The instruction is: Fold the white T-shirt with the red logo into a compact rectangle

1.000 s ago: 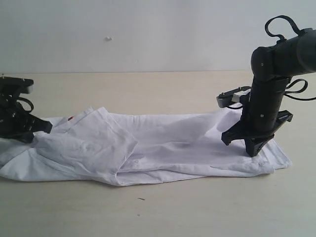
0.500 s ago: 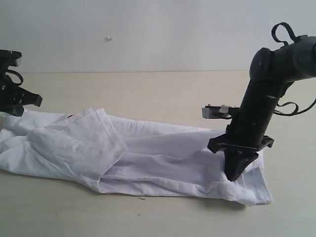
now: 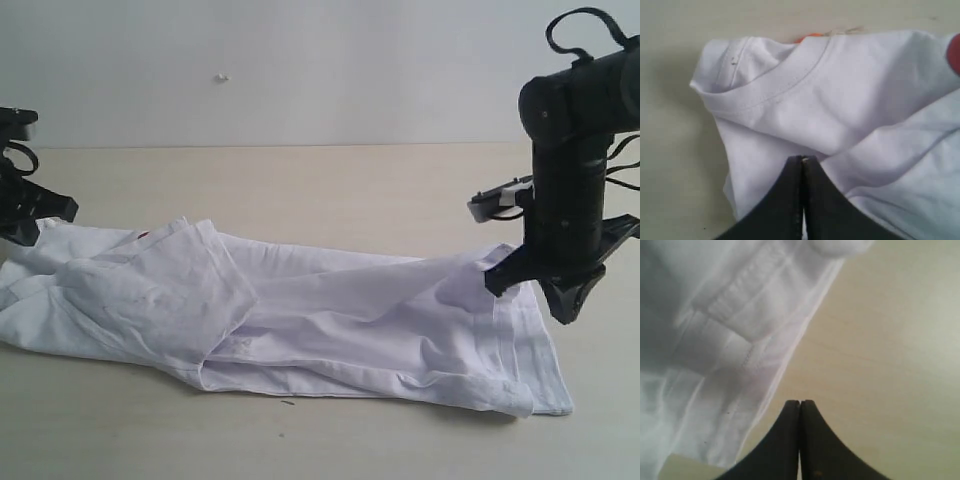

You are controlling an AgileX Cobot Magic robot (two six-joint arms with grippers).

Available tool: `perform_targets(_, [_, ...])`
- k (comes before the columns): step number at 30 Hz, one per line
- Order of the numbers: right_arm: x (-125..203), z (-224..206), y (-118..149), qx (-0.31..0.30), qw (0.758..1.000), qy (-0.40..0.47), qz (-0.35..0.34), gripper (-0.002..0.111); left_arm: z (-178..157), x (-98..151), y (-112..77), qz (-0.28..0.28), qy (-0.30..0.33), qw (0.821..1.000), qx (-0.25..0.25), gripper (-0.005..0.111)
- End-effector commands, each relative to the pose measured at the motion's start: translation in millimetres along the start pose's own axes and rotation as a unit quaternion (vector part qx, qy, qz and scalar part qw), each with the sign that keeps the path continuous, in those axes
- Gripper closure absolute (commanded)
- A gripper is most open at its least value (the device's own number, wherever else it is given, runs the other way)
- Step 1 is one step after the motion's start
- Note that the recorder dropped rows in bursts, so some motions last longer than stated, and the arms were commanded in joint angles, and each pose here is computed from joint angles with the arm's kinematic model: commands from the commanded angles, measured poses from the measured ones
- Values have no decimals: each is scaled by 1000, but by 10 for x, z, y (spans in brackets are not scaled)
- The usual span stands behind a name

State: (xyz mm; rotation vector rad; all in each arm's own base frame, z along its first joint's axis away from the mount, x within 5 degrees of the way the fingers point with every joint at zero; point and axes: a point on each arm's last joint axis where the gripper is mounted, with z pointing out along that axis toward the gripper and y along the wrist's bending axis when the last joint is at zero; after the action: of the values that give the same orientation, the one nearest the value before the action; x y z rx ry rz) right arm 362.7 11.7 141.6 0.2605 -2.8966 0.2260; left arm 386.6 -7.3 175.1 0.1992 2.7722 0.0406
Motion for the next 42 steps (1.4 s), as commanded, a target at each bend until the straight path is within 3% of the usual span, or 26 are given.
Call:
perform_targets(1, [18,-400,120,-93,992,-87,-15,108,-177,9,57,-10,-44,999,-10,107])
perform_targets(4, [14,-530,362,-222,963,-141,-59,108,-200,58,83,-16,-49,999,-11,107])
perform_targets(6, [6,-473,496,-244,954,-154,-82,108,-183,88,78,-17,-44,999,-11,107])
perform_targets(11, [-98,-90,447,-101,985,-122,-63,108,-143,169,58,-20,-26,999,-6,107])
perform_targets(16, [-127,39,212,35,995,-98,-13,108,-133,194,54,-19,-18,1000,-5,107])
perform_targets(24, [-97,71,129,84,994,-72,-19,108,-126,198,76,-16,-22,1000,-11,107])
perform_targets(26, [-65,-43,174,50,995,-78,-21,108,-161,189,278,-64,-46,997,-16,107])
perform_targets(28, [-39,-272,224,8,993,-117,-28,108,-216,241,610,-140,-68,988,-3,102])
perform_targets(30, [-11,-471,289,-38,987,-150,-43,108,-182,316,872,-200,-90,973,72,72])
perform_targets(32, [8,-536,323,-59,984,-161,-49,108,-84,309,940,-205,-118,958,161,43])
perform_targets(35, [18,-542,331,-65,984,-158,-49,108,100,246,963,-193,-90,942,258,42])
perform_targets(37, [32,-538,336,-68,985,-150,-50,108,289,240,1049,-167,-62,953,245,38])
perform_targets(42, [38,-586,329,-66,983,-164,-49,108,278,235,1341,-181,-75,959,203,38])
